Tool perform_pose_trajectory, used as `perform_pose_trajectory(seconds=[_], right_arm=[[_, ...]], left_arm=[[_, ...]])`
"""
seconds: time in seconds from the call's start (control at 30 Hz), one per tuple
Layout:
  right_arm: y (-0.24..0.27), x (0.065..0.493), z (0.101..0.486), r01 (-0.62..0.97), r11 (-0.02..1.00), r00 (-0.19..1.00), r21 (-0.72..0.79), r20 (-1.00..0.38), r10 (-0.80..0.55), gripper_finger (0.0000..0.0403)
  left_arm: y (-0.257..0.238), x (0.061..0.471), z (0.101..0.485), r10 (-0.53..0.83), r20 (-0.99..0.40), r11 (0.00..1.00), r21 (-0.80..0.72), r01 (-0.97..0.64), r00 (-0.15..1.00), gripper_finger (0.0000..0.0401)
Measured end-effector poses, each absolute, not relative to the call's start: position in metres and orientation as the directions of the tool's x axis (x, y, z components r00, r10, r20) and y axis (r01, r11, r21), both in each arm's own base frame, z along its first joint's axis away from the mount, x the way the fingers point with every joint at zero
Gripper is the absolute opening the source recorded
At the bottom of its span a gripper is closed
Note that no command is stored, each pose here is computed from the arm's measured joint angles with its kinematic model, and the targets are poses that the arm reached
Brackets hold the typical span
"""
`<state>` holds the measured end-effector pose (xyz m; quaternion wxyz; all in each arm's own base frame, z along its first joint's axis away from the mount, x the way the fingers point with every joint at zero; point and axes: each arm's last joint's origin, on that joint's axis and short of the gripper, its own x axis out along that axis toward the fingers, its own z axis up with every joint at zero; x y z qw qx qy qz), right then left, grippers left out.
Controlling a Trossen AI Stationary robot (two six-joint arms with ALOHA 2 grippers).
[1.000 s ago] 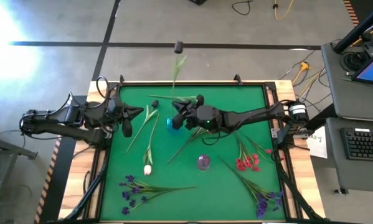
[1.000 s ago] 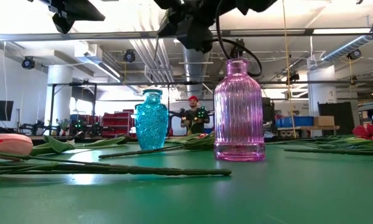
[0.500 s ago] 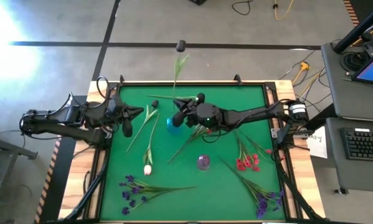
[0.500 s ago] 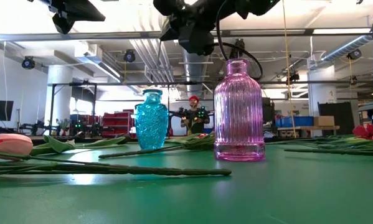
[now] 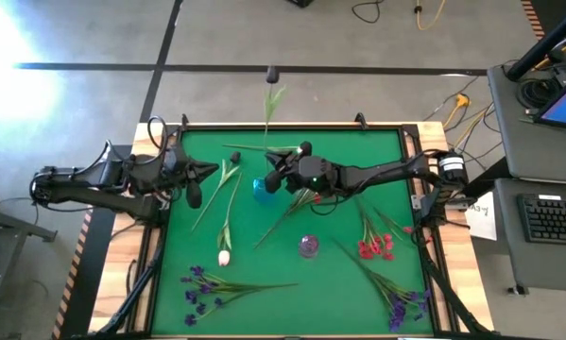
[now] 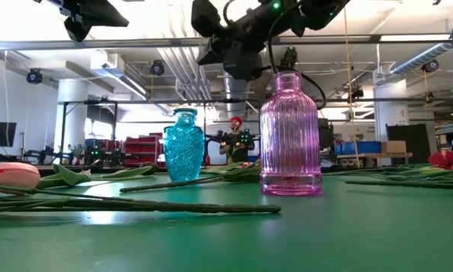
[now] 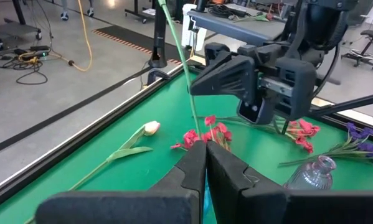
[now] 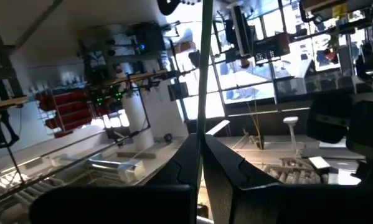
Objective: Sort flowers into vase by color
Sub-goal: Put the right black tulip into the blue vase
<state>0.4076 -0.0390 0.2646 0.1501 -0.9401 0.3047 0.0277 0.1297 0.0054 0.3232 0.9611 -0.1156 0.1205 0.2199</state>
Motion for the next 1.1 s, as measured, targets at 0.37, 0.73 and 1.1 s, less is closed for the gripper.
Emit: perform_pose_trajectory(seconds=[0.37,0.73,1.1], right_arm=[[-0.0400,0.4065,0.2560,-0.564,-0.792,0.824,-0.234,-0.212,-0.525,0.0009],[-0.0389,0.4083,0.2594,-0.504,-0.817,0.863,-0.279,-0.191,-0.467,0.0009],[-0.0438,0.4087,0.2631,-0.497,-0.813,0.868,-0.303,-0.158,-0.471,0.0009]], left_arm=[[0.0054,0.1308,0.3237,0.395,-0.277,0.876,-0.172,-0.450,0.876,0.0000],[0.0054,0.1309,0.3243,0.395,-0.271,0.876,-0.176,-0.449,0.878,0.0000],[0.0054,0.1314,0.3244,0.395,-0.270,0.876,-0.176,-0.449,0.878,0.0000]])
